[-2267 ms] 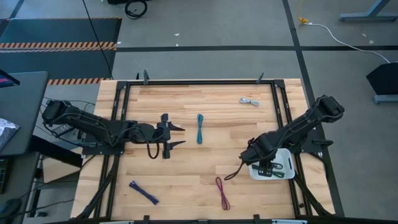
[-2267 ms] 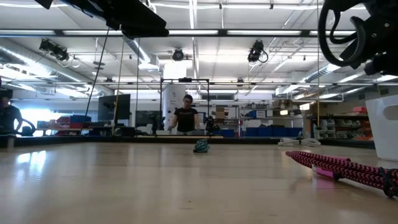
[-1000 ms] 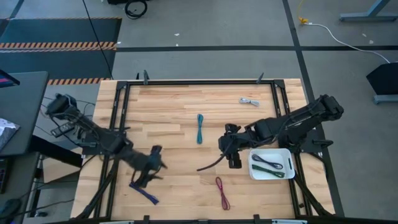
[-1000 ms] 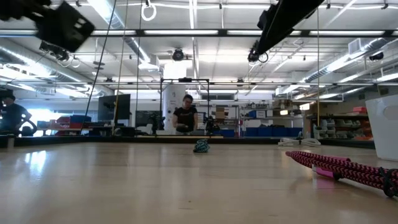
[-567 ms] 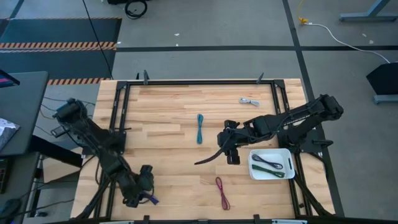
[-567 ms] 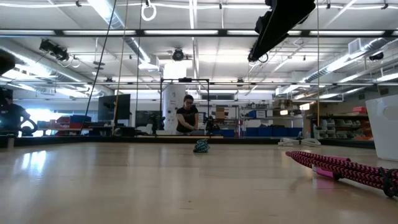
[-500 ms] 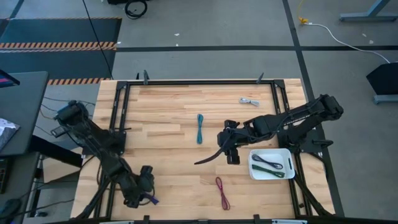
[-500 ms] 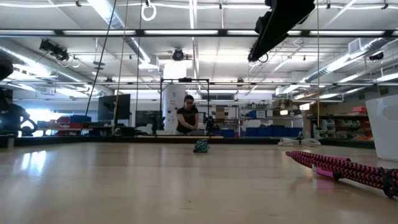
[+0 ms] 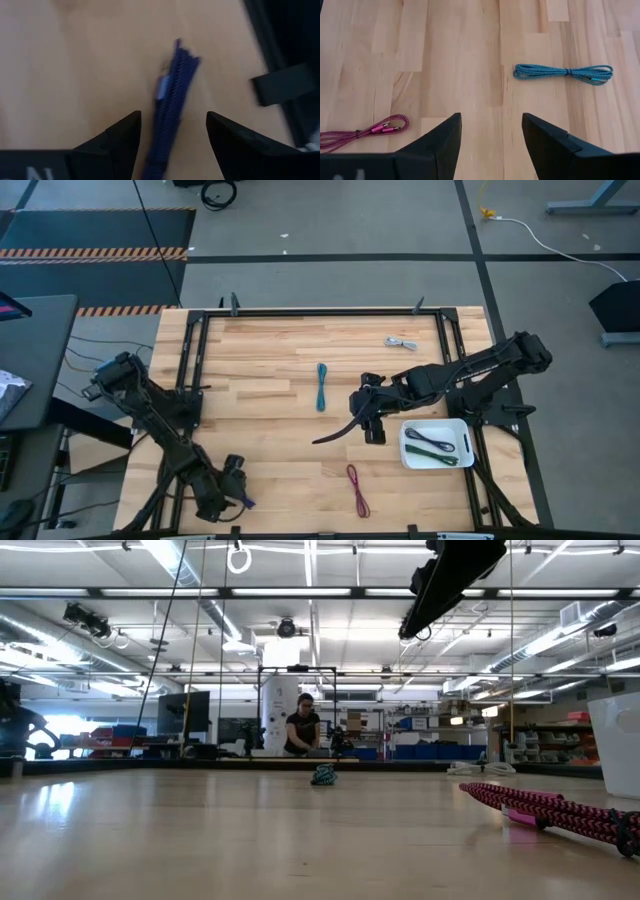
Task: Pick and place USB-C Cables
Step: Put the violet charger cable into the white container
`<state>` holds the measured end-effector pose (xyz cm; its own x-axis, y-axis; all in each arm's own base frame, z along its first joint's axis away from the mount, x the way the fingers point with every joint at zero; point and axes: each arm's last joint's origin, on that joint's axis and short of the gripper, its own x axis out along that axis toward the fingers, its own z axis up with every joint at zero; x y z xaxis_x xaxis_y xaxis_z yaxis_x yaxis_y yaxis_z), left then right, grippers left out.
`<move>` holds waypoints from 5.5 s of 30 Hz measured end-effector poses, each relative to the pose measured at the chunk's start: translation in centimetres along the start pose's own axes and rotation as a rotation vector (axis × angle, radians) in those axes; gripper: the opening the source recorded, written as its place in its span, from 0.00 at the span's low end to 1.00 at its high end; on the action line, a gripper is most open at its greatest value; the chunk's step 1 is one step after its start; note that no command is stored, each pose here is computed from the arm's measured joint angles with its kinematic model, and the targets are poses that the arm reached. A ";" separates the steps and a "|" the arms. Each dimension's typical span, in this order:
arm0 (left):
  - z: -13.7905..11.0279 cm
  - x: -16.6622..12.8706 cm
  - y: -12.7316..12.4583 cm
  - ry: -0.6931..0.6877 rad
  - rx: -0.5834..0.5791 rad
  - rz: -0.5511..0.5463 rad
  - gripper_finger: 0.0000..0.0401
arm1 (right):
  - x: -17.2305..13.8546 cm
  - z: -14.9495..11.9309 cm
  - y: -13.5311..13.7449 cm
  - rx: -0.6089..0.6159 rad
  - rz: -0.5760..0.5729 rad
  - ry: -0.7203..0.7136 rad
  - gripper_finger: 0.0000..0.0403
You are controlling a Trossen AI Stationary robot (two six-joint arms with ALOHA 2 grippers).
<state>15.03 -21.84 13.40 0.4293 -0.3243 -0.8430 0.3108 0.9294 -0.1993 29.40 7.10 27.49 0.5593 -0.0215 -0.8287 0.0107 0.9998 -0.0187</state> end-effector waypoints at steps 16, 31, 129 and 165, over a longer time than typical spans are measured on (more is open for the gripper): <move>-1.3 0.8 0.9 0.104 0.042 0.132 0.42 | 0.0 0.0 0.0 0.000 0.000 0.000 0.53; 0.4 -0.1 2.8 -0.082 0.044 0.351 0.09 | 0.0 0.3 0.0 0.004 0.001 -0.035 0.53; 11.8 -8.6 8.8 -0.729 0.006 0.896 0.50 | -9.8 -1.0 1.5 -0.196 -0.175 0.409 0.06; 11.6 -8.1 9.7 -0.669 0.005 0.846 0.50 | -15.7 1.5 2.7 -0.133 -0.236 0.110 0.06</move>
<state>24.36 -12.26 24.08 0.8823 0.3913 -0.2617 -0.3019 0.8969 0.3232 21.89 10.18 41.27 0.4613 -0.2608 -0.8481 0.0167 0.9582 -0.2856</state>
